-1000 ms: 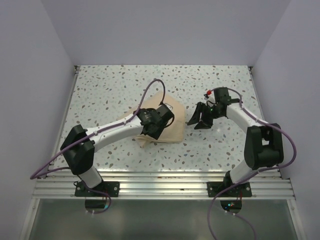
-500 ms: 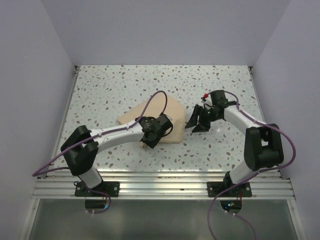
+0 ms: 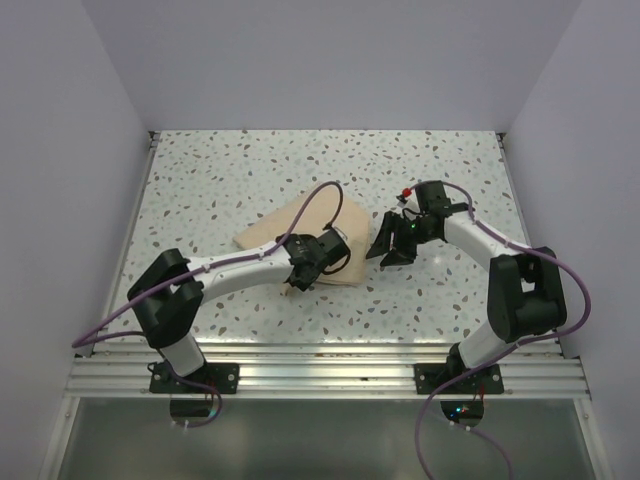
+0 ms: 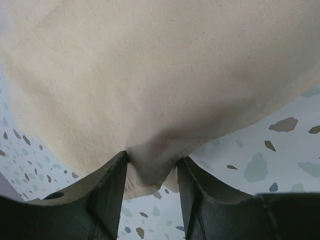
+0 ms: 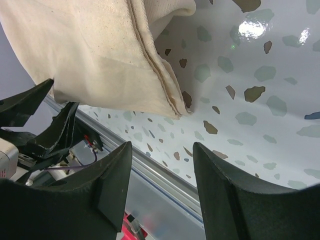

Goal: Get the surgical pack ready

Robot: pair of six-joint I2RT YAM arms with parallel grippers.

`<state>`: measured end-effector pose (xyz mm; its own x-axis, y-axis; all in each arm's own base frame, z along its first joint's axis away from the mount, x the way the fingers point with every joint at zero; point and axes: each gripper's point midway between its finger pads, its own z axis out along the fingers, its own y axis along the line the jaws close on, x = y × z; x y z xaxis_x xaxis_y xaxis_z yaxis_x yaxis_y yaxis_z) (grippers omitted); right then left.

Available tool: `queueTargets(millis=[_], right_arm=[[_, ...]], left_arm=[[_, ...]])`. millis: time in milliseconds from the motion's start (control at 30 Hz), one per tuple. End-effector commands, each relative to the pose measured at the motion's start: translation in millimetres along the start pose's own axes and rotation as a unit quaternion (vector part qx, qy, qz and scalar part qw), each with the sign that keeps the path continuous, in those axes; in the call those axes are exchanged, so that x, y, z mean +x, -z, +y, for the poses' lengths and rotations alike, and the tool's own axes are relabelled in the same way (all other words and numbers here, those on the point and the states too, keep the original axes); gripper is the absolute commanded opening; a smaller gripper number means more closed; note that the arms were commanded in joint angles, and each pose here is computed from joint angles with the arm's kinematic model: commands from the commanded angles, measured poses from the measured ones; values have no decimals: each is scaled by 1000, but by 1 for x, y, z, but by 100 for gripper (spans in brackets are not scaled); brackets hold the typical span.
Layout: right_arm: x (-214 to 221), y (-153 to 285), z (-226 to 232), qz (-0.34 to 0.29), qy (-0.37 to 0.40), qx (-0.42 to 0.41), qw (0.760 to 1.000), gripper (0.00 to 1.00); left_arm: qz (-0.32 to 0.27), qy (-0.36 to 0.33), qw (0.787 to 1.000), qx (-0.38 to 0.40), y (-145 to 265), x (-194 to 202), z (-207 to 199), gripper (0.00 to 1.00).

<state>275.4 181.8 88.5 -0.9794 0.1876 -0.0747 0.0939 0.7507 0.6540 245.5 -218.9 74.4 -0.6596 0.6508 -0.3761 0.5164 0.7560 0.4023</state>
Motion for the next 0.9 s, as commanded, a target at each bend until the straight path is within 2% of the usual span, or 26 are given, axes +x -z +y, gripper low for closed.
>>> queueTargets(millis=[0, 200, 300, 400, 500, 600, 800, 867], right_arm=[[-3, 4, 6, -15, 9, -9, 1000, 56], [-5, 3, 8, -14, 10, -13, 1000, 56], [-6, 3, 8, -14, 10, -11, 1000, 56], [-6, 3, 11, -14, 9, -14, 1000, 55], [-7, 4, 15, -16, 9, -20, 1000, 53], [-7, 1, 26, -11, -1, -43, 999, 45], [-5, -8, 57, -2, 16, -71, 997, 36], [-5, -13, 65, -1, 20, -79, 997, 30]], left_arm=[[-44, -10, 999, -25, 4, -28, 7, 48], [-37, -24, 999, 0, -3, -27, -6, 46], [-39, -26, 999, 7, -4, -29, -10, 42], [-38, -26, 999, 6, -4, -31, -10, 32], [-38, -28, 999, 7, -3, -30, -10, 12], [-42, -27, 999, 3, 1, -33, -7, 2], [-53, -19, 998, -1, 13, -36, 2, 0], [-55, -17, 998, -4, 15, -37, 4, 0]])
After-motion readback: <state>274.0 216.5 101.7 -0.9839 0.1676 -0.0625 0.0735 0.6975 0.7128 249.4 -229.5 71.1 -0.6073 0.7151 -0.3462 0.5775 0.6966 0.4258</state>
